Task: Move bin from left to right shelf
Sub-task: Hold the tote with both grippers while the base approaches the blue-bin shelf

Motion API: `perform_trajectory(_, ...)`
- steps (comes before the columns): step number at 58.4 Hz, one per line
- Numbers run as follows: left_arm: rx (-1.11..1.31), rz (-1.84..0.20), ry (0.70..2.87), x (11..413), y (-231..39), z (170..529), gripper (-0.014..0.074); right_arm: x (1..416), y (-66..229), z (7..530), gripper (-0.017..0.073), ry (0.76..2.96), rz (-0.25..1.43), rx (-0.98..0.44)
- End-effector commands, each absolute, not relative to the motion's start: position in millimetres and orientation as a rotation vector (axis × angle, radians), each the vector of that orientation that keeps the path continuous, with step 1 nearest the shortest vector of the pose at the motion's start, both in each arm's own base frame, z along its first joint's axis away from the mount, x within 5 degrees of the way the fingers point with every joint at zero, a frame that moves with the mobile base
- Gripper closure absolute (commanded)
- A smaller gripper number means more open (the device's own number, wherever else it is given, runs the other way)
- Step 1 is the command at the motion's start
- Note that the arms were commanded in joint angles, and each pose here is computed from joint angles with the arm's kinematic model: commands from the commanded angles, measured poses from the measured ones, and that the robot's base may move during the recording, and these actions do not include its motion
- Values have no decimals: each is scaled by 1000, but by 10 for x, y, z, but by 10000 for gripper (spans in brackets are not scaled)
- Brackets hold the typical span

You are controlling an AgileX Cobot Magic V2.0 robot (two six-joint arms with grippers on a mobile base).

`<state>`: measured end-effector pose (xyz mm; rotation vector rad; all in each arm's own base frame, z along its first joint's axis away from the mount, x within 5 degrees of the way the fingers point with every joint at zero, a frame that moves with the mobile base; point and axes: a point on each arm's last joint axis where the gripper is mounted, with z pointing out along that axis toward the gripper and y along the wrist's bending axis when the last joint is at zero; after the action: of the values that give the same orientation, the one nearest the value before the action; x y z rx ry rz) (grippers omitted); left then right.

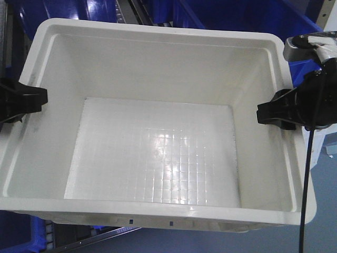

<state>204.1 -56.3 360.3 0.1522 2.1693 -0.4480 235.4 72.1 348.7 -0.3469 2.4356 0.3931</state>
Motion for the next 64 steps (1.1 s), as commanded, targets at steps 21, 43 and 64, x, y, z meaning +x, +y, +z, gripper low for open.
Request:
perform_trajectory(21, 100, -543, 2008, 2003, -608, 3873, 600, 2327, 790, 3814, 564, 2232, 495, -315)
perform_trajectory(43, 100, -543, 2008, 2003, -608, 3873, 600, 2327, 790, 3814, 564, 2232, 495, -315)
perform_trajectory(64, 100, -543, 2008, 2003, -608, 3873, 600, 2327, 790, 3814, 564, 2232, 495, -315)
